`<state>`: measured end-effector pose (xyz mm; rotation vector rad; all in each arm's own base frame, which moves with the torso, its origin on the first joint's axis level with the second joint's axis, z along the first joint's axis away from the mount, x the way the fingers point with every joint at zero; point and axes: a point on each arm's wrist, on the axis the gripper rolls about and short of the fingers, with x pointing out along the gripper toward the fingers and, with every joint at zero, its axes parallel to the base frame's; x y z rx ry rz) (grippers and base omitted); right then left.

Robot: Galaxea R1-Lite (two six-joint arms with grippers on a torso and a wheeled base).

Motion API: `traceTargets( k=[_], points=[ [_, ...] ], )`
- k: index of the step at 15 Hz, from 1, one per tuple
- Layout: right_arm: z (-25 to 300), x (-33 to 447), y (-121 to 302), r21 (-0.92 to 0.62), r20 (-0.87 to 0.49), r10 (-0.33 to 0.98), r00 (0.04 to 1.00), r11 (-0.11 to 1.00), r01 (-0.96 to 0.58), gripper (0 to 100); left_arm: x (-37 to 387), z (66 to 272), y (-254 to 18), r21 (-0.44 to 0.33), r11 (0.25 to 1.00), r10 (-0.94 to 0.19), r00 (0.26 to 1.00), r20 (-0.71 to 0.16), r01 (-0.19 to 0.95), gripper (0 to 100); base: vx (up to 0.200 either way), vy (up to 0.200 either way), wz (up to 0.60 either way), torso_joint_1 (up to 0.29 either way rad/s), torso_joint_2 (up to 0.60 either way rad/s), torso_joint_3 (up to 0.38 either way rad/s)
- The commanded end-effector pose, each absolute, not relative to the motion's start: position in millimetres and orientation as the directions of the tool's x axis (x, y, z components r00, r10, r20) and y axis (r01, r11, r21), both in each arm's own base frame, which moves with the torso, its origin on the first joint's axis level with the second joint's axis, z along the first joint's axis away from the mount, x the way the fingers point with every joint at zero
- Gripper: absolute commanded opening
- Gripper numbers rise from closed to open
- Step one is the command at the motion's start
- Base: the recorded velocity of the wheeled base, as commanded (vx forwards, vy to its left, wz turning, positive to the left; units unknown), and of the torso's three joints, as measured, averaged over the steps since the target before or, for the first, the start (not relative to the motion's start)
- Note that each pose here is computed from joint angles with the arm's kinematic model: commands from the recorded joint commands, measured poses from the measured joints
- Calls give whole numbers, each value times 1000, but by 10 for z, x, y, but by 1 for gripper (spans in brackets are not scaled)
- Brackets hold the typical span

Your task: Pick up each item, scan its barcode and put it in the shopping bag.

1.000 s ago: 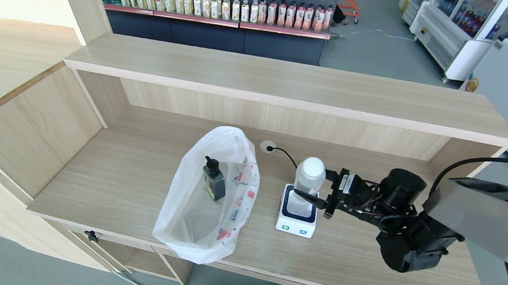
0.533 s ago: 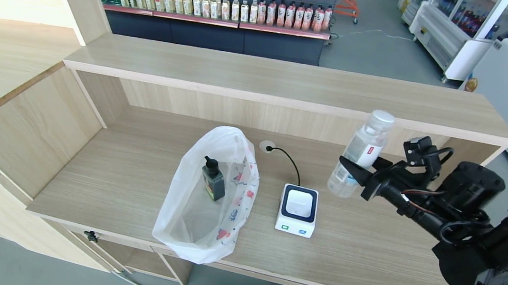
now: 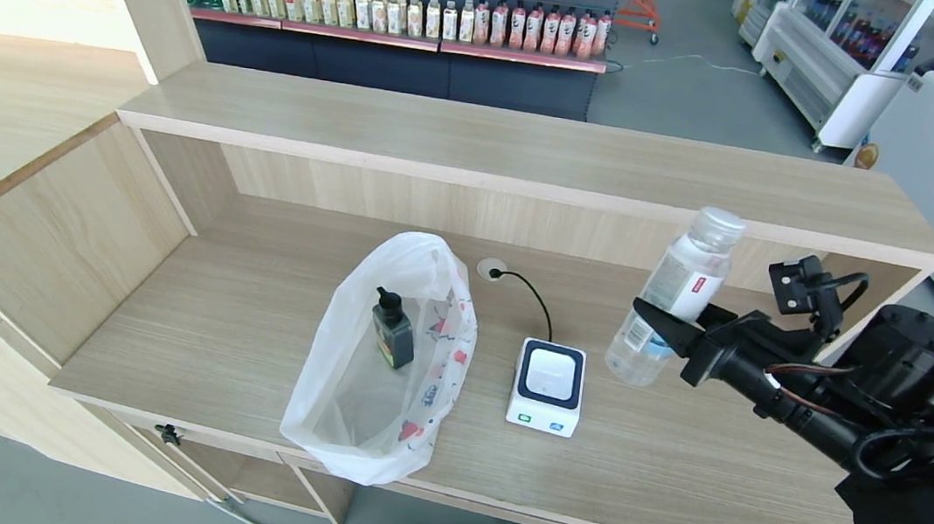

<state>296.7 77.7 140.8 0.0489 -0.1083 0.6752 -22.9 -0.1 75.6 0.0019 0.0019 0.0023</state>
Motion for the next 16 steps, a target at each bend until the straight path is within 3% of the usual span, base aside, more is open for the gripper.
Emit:
traceTargets(
  k=[1,4,16],
  points=[
    [1429,2934,783,8,120,624,772,777,-629,0,-229,756,-1,2,1000,3,1000,-2,-3,100,0,0,0,0,0,0],
    [1423,2920,803,10,116,630,768,772,-635,0,-229,756,-1,2,1000,2,1000,-2,-2,100,0,0,0,0,0,0],
    [1471,2813,975,64,65,681,729,727,-684,0,-229,756,-1,2,1000,3,1000,-2,-3,100,0,183,0,1,1,1]
  ],
)
